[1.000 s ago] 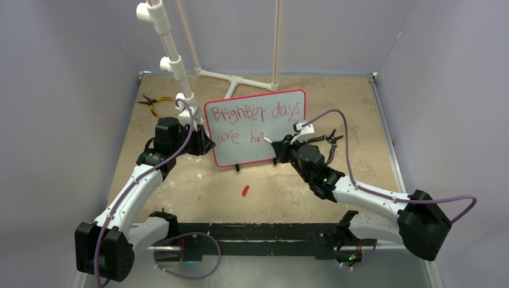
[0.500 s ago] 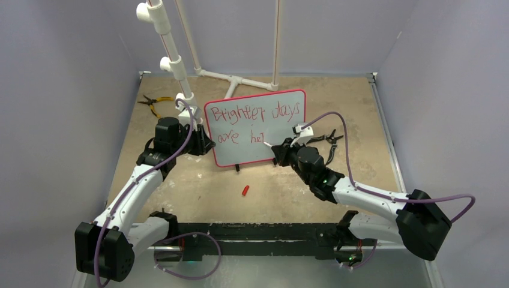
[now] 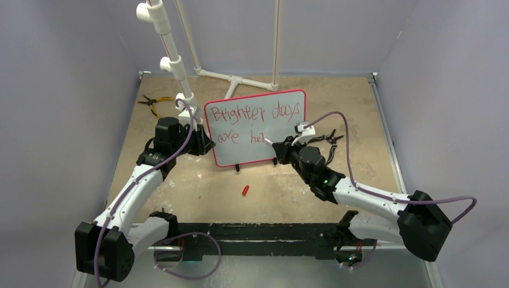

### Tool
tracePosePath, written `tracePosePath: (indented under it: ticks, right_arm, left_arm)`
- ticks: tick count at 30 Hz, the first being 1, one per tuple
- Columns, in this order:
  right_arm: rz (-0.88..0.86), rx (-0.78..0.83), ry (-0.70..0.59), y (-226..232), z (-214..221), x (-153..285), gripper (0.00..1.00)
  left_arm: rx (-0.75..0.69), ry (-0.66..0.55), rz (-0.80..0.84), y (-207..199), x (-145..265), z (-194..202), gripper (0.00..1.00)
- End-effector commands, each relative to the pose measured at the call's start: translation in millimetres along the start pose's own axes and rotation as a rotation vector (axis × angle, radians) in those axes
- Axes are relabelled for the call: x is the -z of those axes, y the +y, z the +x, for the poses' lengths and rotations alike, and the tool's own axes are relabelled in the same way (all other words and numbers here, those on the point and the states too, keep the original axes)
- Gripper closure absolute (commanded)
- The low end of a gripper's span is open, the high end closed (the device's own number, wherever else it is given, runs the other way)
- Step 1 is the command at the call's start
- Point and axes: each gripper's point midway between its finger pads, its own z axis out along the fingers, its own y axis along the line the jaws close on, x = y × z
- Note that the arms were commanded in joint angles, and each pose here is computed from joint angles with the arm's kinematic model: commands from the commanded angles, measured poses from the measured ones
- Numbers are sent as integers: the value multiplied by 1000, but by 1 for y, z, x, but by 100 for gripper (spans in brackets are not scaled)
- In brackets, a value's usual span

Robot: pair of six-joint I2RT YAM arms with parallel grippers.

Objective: Write a sentence on the whiteboard

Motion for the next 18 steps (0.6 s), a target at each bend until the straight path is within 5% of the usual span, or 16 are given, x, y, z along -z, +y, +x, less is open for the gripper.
tracePosePath:
  ticks: [1, 18]
  right_arm:
    - [28, -31, -150, 1, -46, 2, 100]
    - [-3, -23, -142, -1, -37, 12, 100]
  left_arm:
    - [-12, -23, -3, 2, 1, -3, 74]
    - [-14, -25, 2, 1, 1, -4, 74]
